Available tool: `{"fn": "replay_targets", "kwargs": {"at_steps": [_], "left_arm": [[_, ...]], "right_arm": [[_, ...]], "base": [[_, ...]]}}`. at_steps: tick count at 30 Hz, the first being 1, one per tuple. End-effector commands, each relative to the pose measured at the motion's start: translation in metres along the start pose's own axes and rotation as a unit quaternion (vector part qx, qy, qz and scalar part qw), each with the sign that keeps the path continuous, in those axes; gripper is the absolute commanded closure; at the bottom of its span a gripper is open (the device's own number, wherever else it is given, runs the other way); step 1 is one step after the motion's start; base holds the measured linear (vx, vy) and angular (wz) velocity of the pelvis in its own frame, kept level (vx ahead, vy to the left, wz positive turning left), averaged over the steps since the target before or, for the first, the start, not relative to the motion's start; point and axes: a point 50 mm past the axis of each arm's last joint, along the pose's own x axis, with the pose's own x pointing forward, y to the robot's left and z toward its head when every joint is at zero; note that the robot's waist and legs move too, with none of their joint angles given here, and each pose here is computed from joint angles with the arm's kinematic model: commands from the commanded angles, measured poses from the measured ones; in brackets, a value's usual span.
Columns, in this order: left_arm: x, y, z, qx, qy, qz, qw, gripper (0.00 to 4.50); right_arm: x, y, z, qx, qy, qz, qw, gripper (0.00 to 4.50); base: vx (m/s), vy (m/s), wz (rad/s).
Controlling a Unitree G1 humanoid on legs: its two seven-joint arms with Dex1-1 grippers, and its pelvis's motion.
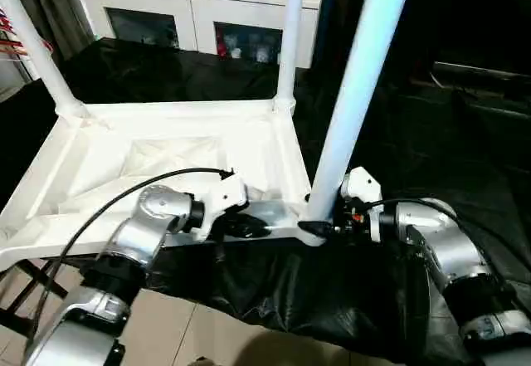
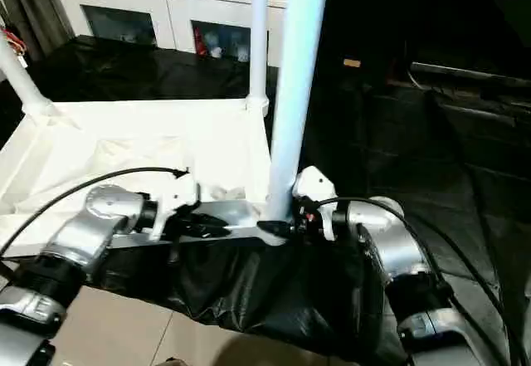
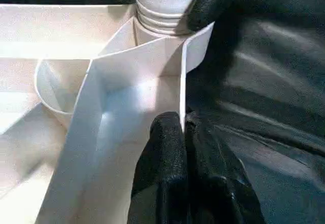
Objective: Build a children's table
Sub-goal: Rotate leg to tighten
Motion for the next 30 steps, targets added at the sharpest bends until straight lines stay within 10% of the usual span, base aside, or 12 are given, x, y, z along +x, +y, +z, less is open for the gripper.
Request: {"fn": "replay_targets", "kwargs": {"at_steps": [1,13,30], "left_arm": [[0.015,0.007,0.03,0.024,-0.054,0.044,0.997,4.5],[0.063,0.005,0.059,-0.001,-0.067,0.143,0.987,4.5],[0.028,0.004,0.04,0.046,-0.067,0.057,0.995,4.5]], "right_arm": [[0.022,0.018,-0.008,0.018,0.007,0.002,1.0,1.98],[0.085,0.028,0.007,0.125,-0.018,-0.179,0.976,1.99],[0.031,-0.005,0.012,0.047,-0.022,-0.094,0.994,0.47]], "base": [[0.0,0.0,0.0],[0.0,0.0,0.0],[0.0,0.0,0.0]]}}
